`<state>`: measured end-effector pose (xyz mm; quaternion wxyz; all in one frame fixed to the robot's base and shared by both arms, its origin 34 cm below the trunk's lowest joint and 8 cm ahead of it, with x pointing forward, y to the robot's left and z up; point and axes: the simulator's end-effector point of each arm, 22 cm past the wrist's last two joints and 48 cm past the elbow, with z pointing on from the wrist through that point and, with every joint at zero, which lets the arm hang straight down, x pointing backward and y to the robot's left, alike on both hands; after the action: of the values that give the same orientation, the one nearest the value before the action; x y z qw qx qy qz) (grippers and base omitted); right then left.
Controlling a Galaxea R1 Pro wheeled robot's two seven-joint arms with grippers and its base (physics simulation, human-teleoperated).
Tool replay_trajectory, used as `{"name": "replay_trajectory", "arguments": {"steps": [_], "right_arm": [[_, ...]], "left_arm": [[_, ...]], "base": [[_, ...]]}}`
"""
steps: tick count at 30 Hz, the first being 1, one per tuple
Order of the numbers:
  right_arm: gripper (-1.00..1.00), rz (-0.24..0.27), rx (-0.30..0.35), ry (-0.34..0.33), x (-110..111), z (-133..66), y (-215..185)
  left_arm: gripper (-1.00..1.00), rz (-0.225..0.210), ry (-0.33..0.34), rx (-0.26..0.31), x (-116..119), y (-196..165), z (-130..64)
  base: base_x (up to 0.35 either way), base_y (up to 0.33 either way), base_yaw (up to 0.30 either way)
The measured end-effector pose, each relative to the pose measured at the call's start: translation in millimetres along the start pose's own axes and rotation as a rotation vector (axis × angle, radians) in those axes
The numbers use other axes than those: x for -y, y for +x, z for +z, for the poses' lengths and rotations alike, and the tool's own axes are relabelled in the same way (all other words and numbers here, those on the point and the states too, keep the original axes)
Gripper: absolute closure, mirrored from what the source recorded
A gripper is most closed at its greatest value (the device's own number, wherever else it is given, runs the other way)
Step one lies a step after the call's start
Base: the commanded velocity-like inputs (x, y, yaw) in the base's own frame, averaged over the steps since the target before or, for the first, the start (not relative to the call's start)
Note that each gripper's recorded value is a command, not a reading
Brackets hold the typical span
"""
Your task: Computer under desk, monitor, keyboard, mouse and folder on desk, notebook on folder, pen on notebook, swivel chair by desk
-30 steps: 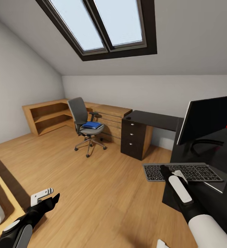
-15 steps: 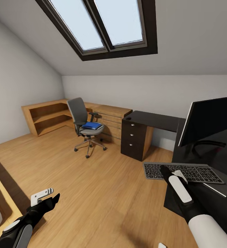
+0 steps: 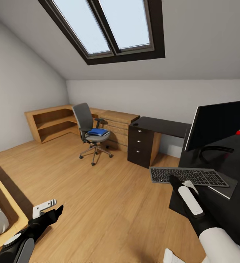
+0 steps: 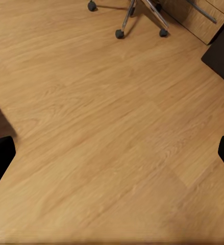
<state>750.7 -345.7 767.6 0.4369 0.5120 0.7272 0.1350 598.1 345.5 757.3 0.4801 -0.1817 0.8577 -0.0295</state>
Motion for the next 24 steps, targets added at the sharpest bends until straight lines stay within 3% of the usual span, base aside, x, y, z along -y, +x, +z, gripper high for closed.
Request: {"name": "replay_trajectory", "arguments": {"steps": [12,17,24], "right_arm": [[-1.00,0.000,0.000,0.000,-0.1,-0.2,-0.1],[-1.00,0.001,0.003,-0.001,-0.4,0.0,-0.6],[-1.00,0.019,0.062,-0.018,-7.2,-2.7,-12.0]], "left_arm": [[-1.00,-0.001,0.001,-0.001,0.5,0.6,0.0],[-1.00,0.000,0.001,-0.003,0.7,1.6,0.5],[-1.00,0.000,0.002,-0.007,1.1,3.1,0.7]], "base": [[-0.035,0.000,0.000],[-0.185,0.000,0.000],[-0.186,-0.026,0.000]]}}
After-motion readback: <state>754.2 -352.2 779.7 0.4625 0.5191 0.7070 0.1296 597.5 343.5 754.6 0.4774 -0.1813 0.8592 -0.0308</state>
